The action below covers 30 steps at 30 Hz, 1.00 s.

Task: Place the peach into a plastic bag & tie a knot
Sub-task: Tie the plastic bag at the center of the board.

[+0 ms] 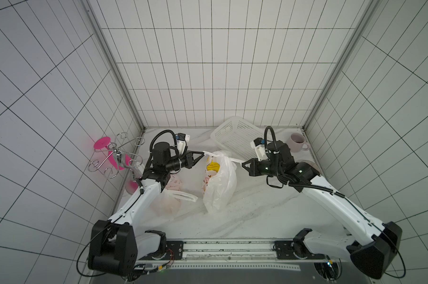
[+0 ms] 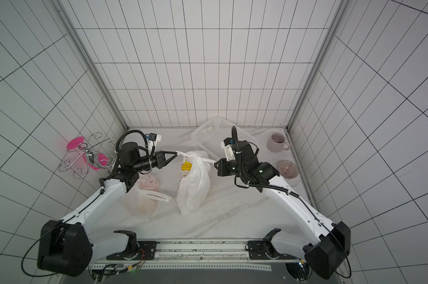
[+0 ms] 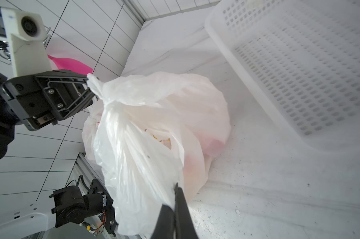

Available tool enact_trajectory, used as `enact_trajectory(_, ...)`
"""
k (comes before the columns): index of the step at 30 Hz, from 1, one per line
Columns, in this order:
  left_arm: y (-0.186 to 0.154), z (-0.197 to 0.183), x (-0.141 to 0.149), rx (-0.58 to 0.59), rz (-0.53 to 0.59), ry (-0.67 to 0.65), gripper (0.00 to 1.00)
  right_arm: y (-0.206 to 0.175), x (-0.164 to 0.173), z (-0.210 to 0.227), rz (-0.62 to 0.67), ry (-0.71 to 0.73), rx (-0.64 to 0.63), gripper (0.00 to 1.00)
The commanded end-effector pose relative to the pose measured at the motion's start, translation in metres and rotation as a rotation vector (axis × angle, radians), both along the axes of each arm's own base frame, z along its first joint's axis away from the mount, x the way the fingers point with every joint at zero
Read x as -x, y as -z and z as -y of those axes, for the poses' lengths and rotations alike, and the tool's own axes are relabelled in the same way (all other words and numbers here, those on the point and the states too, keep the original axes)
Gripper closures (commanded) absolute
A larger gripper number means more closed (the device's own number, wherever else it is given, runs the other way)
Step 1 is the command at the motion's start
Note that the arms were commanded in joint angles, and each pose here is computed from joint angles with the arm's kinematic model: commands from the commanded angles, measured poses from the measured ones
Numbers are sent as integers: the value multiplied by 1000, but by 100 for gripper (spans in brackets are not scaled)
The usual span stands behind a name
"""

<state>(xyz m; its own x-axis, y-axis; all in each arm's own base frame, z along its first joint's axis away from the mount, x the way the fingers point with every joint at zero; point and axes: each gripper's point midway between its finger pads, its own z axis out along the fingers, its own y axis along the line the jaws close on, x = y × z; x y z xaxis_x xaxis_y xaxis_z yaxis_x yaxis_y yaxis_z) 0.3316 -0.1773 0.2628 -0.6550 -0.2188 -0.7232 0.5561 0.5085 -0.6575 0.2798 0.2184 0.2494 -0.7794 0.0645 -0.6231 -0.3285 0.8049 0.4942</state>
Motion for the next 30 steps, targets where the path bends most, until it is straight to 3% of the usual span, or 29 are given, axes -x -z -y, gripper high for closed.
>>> enact_trajectory(1,23,-40,-16,-102,-104,-201,100,91,26,86,-281,264,250,100)
enact_trajectory(6,64,-97,-30,-105,-256,-407,100,124,29,142,-375,478,289,100)
enact_trajectory(12,74,-112,-34,-110,-276,-460,100,132,18,154,-390,526,276,100)
enact_trajectory(16,50,-99,-39,-90,-193,-406,100,112,-2,124,-311,379,199,100)
enact_trajectory(20,14,-46,-38,-128,-65,-248,100,54,-28,71,-80,184,49,100)
enact_trajectory(21,12,-39,-38,-144,-50,-235,92,44,-30,61,-39,150,38,100)
enact_trajectory(25,34,-45,-31,-230,-110,-255,51,47,-18,55,-116,90,50,54)
enact_trajectory(30,26,-81,-30,-361,-75,-413,27,16,-8,61,-63,80,-17,26)
